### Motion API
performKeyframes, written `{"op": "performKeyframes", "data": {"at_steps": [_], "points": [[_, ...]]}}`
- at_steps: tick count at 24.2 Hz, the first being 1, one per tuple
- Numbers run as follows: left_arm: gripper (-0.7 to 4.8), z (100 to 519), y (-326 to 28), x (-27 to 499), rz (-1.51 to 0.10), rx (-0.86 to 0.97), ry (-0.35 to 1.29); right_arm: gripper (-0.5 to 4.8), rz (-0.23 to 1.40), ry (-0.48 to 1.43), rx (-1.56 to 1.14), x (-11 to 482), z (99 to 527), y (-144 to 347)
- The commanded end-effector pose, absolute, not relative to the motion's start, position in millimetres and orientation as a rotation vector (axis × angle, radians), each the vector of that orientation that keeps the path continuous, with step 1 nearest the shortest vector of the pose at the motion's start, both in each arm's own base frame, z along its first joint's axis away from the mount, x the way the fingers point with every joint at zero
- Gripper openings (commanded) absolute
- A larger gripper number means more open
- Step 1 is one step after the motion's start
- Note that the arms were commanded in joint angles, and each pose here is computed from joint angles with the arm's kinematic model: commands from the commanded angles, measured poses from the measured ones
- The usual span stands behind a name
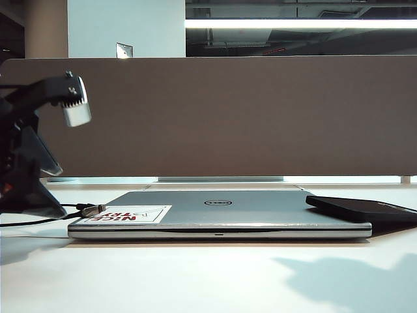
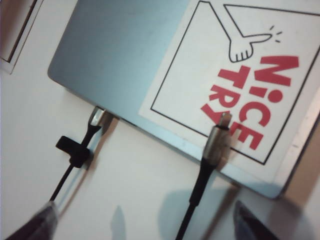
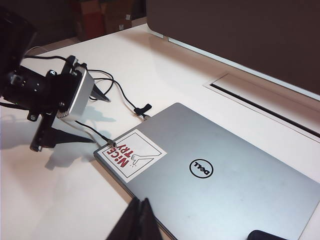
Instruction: Pick up the charging cable and the phone, plug the charging cable into the charging port on the phone, and finally place them back on the table.
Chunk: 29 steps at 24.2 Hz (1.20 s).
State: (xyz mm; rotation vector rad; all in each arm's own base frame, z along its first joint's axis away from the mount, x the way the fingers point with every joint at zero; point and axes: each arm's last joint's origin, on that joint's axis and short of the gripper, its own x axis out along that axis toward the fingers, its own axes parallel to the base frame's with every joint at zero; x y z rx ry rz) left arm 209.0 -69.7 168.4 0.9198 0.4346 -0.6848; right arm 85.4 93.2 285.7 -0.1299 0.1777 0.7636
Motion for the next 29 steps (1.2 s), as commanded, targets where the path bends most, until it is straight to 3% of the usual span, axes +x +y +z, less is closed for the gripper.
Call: {"op": "performKeyframes", "data": {"at_steps": [1,15,18,20,21,22,23,29], "points": [[4.62,163.4,-71.7,215.2,-0.681,0.924,0.421,-0.09,0.765,0.141,-0.114,84.7,290.4,92.4],[4.61,141.8,-76.4,230.2,-0.685,0.923,0.431,-0.09,0.765,0.13,-0.108,83.8,291.6,91.3],[3.61,141.6,-76.4,230.1,-0.685,0.919,0.434,-0.09,0.764,0.13,-0.108,83.9,291.6,91.2],[1.93,140.9,-76.2,229.5,-0.685,0.907,0.447,-0.09,0.764,0.13,-0.108,83.9,291.7,91.2],[1.36,141.1,-76.2,229.7,-0.681,0.897,0.448,-0.09,0.764,0.13,-0.108,83.9,291.7,91.2],[1.13,141.0,-76.2,229.7,-0.68,0.891,0.451,-0.09,0.763,0.13,-0.108,83.9,291.6,91.2],[0.1,140.4,-76.1,229.1,-0.683,0.891,0.459,-0.09,0.764,0.13,-0.108,83.9,291.7,91.2],[-0.06,139.0,-75.6,227.8,-0.691,0.886,0.482,-0.09,0.76,0.131,-0.109,84.1,291.5,91.3]]}}
